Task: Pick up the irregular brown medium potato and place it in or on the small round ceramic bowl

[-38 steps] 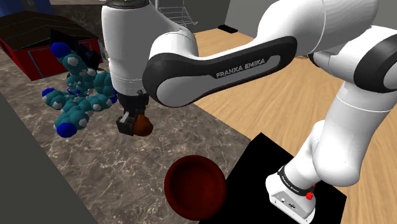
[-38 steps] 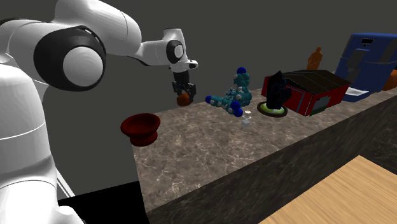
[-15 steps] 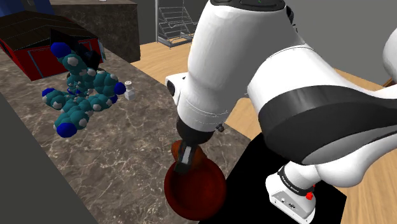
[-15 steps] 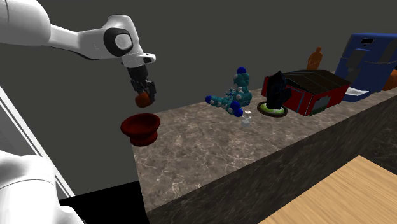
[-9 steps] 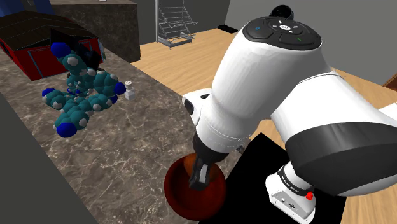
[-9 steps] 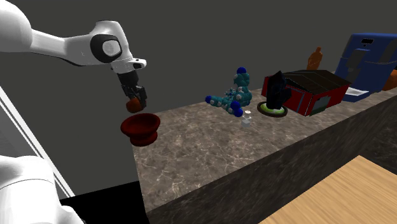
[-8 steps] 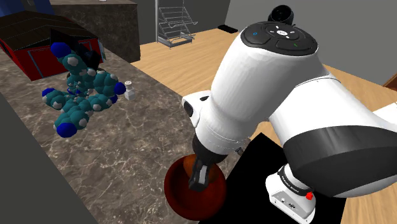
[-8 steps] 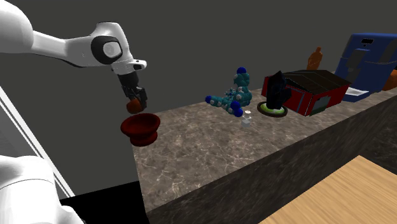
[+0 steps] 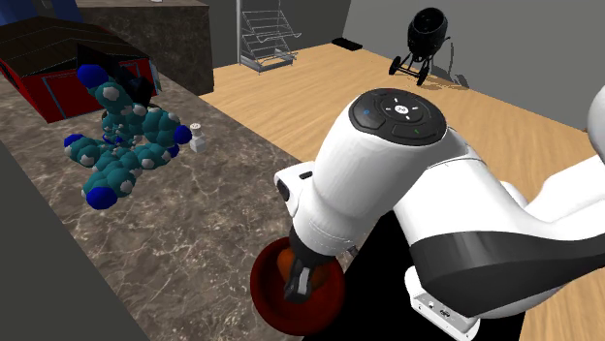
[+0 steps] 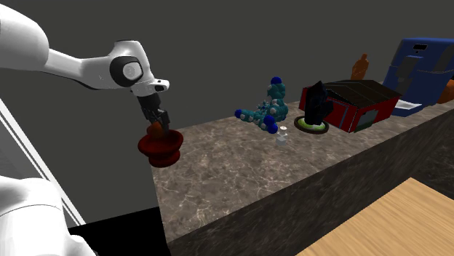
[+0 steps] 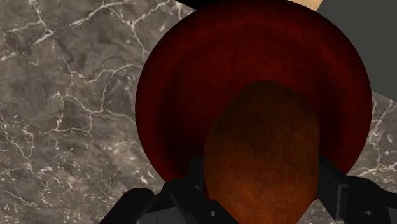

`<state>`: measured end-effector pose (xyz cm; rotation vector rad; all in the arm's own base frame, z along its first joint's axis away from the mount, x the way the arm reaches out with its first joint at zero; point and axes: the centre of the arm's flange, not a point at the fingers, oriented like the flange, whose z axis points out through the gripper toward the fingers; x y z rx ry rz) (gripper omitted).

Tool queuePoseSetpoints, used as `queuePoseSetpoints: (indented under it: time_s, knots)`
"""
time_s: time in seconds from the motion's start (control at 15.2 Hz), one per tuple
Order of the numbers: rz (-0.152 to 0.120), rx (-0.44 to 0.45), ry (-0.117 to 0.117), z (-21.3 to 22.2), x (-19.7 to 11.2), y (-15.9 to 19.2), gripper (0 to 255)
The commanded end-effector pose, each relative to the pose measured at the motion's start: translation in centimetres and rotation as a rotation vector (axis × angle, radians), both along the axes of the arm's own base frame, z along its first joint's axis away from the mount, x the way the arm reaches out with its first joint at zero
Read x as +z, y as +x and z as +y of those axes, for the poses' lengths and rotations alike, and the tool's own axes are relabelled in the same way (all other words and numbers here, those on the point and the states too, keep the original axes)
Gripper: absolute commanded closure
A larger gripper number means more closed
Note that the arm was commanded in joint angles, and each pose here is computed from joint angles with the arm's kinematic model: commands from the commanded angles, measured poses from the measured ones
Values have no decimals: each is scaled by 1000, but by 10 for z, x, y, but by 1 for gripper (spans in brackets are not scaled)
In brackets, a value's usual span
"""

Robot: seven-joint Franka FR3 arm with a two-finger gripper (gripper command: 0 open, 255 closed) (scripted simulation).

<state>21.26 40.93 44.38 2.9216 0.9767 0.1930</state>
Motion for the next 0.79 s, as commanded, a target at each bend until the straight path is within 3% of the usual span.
queuePoseSetpoints:
  time_s: [0.0,0.53,0.59,0.73]
  knots:
    - [0,0,1,0,-11,0,255]
    - [0,0,0,0,-13,0,255]
    - [0,0,0,0,-13,0,0]
    - [0,0,0,0,-13,0,0]
